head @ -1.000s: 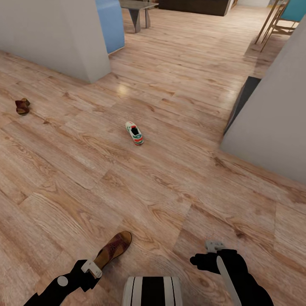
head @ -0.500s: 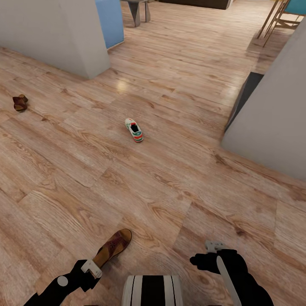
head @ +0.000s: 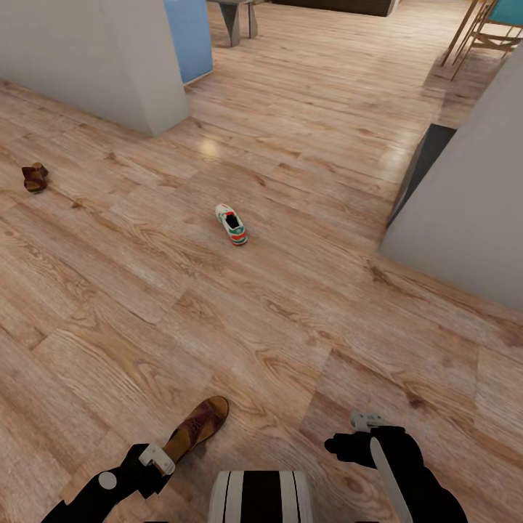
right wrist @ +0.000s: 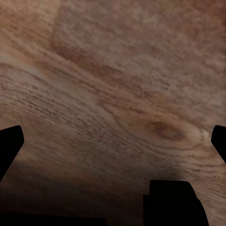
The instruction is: Pick up the two gym shoes and the two sandals from the corridor floor and place them onto the hallstand (shoe rack) in the corridor, making sure they are on the rack and not on the floor. Arrange them so the two gym shoes are next to each other and the two sandals are next to each other.
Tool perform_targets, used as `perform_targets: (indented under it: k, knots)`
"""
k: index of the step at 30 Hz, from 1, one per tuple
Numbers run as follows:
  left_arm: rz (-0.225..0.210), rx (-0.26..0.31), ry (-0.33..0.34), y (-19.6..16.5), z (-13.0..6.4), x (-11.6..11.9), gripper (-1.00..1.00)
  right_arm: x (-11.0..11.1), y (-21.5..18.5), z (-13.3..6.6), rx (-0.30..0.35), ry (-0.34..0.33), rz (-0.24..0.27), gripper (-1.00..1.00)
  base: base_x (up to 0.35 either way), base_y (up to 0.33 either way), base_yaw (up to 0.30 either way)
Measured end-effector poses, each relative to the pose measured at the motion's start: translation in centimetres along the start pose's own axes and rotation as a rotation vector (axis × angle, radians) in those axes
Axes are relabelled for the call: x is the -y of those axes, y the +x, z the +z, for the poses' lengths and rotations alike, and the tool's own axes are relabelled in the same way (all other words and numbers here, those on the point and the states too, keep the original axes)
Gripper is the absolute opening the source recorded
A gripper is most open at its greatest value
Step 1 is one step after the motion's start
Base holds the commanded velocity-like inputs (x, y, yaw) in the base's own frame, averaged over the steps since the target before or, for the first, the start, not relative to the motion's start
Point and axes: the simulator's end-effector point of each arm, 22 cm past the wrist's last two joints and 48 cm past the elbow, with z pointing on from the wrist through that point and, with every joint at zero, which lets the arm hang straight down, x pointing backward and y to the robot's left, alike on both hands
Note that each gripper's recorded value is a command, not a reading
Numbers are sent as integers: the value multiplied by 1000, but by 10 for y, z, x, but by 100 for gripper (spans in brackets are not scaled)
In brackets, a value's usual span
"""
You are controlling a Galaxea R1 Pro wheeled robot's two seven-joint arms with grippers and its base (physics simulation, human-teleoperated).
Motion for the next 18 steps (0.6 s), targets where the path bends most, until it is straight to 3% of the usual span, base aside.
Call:
perform_targets:
  k: [18]
  knots:
    - [0, 1, -23, -1, 0, -4, 100, 0, 0, 0, 0, 0, 0, 100, 0, 0, 0]
